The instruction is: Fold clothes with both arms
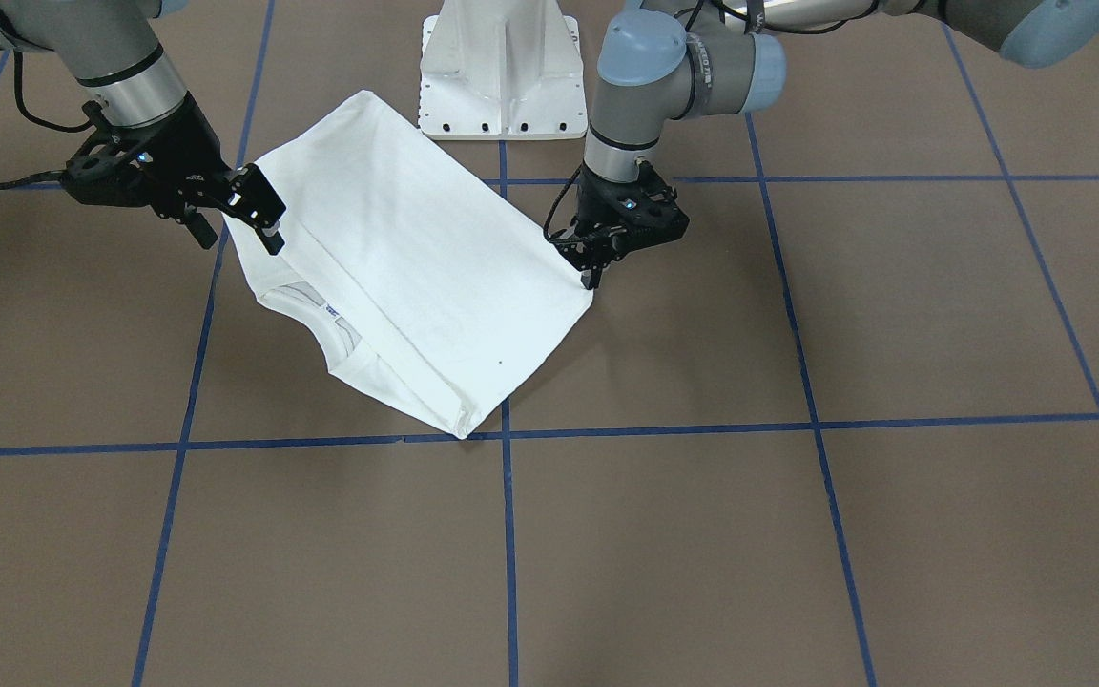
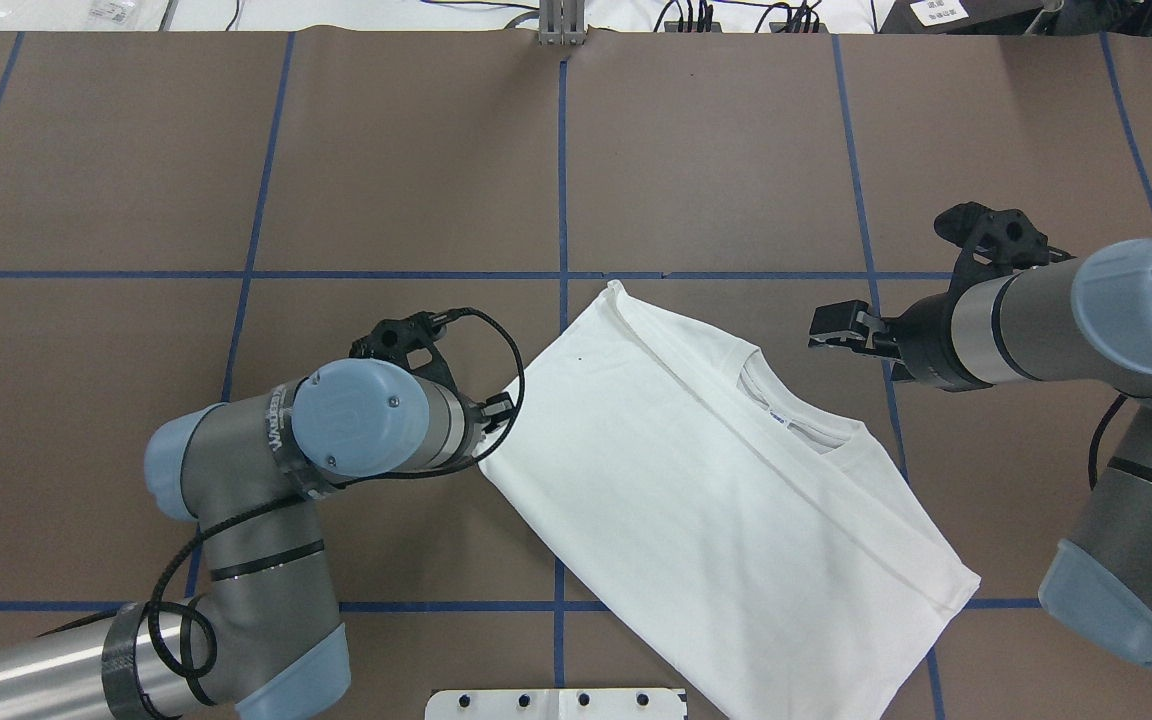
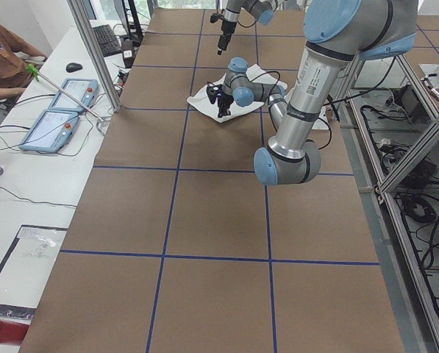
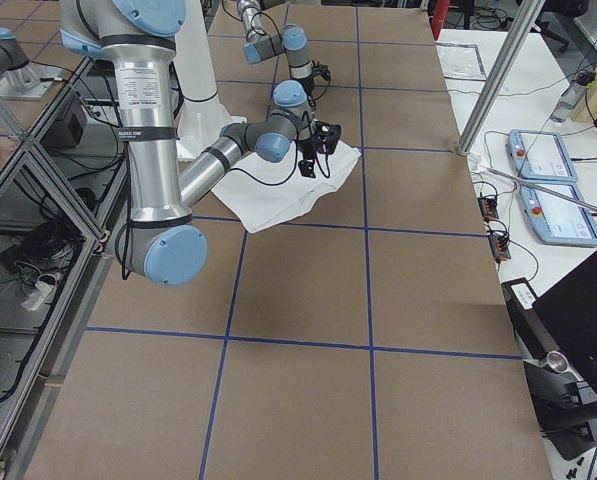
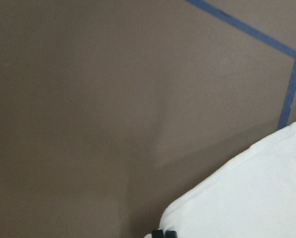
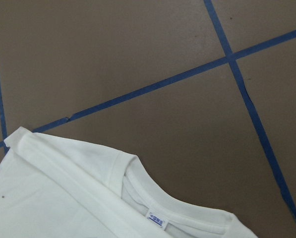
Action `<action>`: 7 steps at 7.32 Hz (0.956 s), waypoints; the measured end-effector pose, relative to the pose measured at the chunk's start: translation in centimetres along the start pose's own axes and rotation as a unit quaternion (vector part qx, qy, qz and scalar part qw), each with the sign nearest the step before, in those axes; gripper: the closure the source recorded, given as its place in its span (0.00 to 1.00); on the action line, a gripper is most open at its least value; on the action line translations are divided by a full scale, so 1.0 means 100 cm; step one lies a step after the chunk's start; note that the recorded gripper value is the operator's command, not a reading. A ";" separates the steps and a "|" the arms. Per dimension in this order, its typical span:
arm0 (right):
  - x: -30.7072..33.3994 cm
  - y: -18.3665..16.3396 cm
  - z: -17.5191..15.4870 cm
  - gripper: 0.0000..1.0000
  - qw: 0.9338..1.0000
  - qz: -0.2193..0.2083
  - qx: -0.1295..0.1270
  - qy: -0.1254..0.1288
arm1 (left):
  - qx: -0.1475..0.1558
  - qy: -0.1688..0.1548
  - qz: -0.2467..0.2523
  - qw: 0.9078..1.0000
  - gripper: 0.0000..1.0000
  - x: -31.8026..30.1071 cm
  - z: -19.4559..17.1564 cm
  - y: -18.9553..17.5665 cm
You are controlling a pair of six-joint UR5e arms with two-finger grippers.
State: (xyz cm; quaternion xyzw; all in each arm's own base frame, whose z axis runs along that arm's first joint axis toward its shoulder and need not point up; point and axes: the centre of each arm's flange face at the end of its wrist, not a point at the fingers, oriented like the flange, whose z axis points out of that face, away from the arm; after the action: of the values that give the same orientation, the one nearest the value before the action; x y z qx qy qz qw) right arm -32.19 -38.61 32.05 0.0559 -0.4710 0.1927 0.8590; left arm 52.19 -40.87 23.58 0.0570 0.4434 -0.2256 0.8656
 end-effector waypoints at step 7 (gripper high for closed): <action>-0.005 0.000 -0.003 0.00 1.000 -0.001 0.001 -0.006 | 0.095 0.019 0.037 0.995 1.00 0.045 0.066 -0.194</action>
State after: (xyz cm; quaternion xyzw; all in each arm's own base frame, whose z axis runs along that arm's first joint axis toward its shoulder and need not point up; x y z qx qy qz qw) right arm -32.18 -38.62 31.49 0.0584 -0.4756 0.1920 0.8565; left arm 50.80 -61.72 26.00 0.1592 0.4336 -0.2335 0.8557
